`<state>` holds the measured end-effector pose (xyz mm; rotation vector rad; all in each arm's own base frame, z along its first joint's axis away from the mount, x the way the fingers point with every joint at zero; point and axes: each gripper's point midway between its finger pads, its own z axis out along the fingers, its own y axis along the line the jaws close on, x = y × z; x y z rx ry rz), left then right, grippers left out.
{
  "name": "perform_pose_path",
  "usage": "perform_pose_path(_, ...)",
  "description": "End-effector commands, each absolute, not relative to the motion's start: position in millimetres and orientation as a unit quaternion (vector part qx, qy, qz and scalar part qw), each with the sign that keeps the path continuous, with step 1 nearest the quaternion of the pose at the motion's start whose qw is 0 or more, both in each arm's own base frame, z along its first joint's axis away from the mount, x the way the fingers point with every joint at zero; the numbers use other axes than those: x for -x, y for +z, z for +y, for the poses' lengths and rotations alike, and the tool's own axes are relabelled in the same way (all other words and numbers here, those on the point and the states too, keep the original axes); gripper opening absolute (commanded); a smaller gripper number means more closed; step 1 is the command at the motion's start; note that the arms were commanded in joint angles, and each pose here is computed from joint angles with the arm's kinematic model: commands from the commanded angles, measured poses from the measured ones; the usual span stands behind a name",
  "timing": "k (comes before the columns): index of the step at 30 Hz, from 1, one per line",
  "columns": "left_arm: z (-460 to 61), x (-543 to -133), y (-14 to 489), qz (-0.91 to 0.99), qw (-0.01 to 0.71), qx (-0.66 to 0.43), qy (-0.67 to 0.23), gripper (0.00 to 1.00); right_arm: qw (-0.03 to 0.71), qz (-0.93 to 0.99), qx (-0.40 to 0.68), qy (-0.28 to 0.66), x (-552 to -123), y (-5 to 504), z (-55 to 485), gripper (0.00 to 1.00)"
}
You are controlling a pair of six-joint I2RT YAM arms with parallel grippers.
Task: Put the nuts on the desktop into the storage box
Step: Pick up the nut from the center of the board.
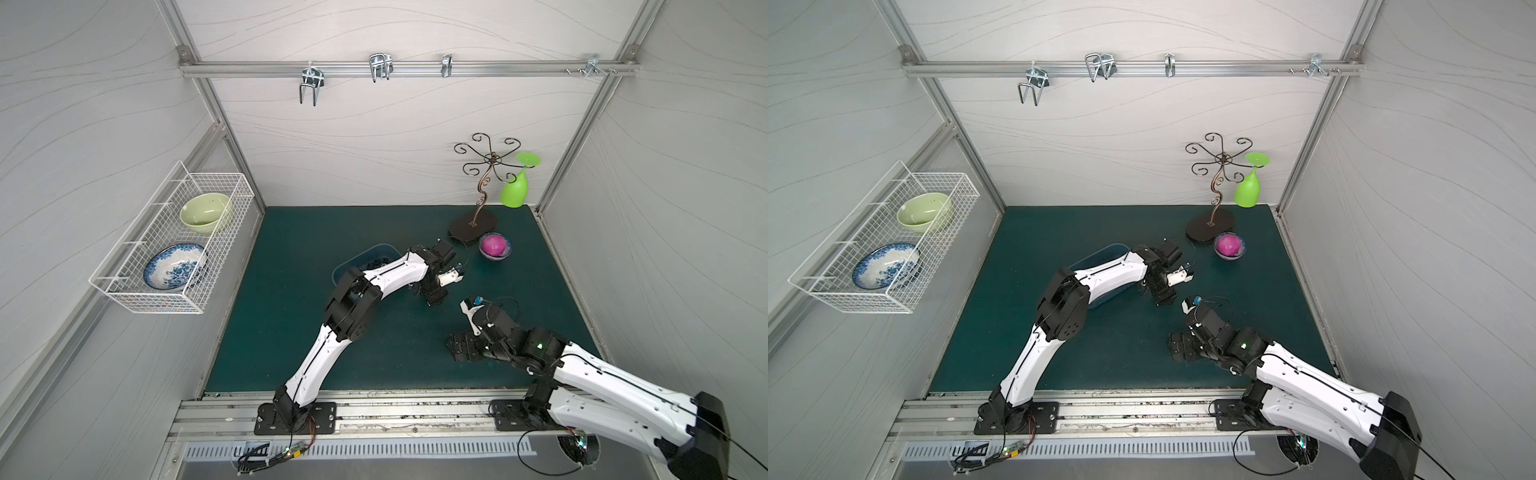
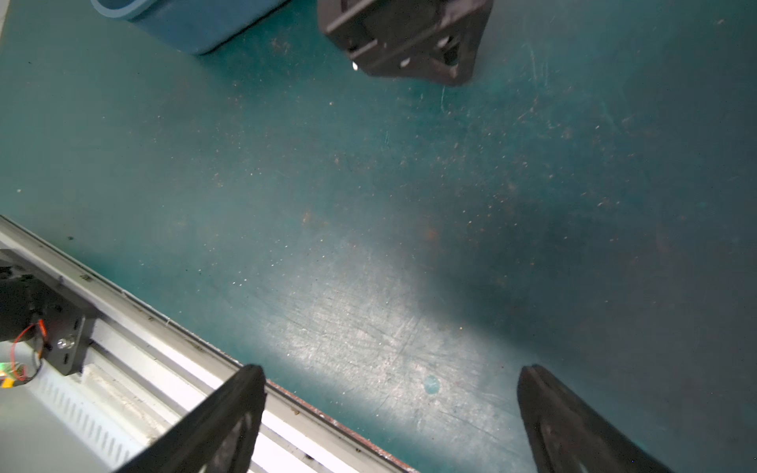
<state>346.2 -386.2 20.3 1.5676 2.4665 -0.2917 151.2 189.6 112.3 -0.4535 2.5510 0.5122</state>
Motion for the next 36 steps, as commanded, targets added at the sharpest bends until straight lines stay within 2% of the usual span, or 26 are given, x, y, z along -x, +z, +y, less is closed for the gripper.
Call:
perform_pose_path(1, -388, -354, 23, 0.837, 0.105, -0.526, -0.109, 0.54, 0.294, 0.924, 0.181, 0.167, -167, 137, 191, 0.99)
perform_pose_path(10, -386, -349, 13, 0.843, 0.085, -0.518, -0.116, 0.48, 0.339, 0.883, 0.279, 0.165, -181, 132, 216, 0.99)
perform_pose_path(13, -384, -347, 9, 0.845, 0.077, -0.515, -0.119, 0.48, 0.365, 0.876, 0.28, 0.145, -190, 129, 212, 0.99)
perform_pose_path(20, -387, -346, 13, 0.844, 0.079, -0.515, -0.126, 0.44, 0.419, 0.84, 0.299, 0.169, -189, 131, 213, 0.99)
perform_pose_path(28, -386, -342, 11, 0.844, 0.07, -0.516, -0.13, 0.4, 0.416, 0.851, 0.279, 0.156, -186, 119, 198, 0.99)
perform_pose_path(31, -385, -342, 11, 0.846, 0.07, -0.513, -0.127, 0.32, 0.411, 0.853, 0.281, 0.157, -185, 117, 199, 0.99)
perform_pose_path(35, -384, -341, 17, 0.846, 0.069, -0.513, -0.127, 0.32, 0.405, 0.855, 0.284, 0.158, -185, 115, 202, 0.99)
perform_pose_path(36, -383, -341, 19, 0.845, 0.07, -0.514, -0.127, 0.28, 0.403, 0.855, 0.286, 0.159, -185, 115, 203, 0.99)
